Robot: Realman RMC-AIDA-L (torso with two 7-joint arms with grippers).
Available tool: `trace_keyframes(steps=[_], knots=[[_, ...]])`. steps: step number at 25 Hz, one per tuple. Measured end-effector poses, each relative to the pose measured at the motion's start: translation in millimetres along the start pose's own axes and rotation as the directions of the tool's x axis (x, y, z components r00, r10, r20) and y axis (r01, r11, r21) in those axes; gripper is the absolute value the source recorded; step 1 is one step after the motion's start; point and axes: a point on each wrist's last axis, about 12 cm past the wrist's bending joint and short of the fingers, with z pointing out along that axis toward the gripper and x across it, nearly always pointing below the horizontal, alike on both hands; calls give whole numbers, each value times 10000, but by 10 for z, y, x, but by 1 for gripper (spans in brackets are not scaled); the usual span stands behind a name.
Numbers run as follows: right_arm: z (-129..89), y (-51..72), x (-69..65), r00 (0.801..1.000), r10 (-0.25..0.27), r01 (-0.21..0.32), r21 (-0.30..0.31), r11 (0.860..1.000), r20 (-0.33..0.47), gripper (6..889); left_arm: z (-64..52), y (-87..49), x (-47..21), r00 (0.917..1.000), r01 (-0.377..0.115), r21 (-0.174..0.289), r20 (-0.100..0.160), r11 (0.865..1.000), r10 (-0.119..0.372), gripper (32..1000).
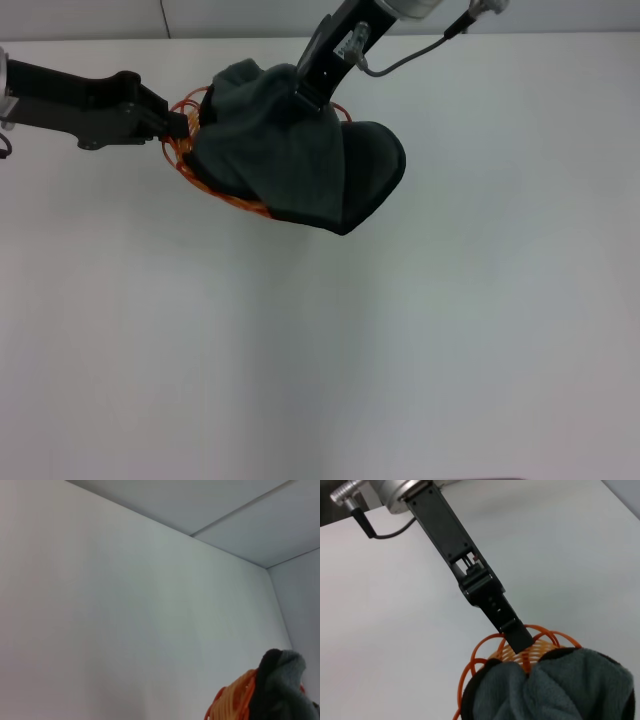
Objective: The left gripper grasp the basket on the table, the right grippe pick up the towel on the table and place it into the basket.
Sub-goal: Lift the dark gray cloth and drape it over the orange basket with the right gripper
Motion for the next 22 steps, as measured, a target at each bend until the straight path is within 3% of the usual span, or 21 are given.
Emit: trace_keyframes(steps=[22], knots=[[133,-16,41,9999,56,-54,257,9997,-94,70,14,-17,-7,10000,-36,39,-26,10000,36,99]])
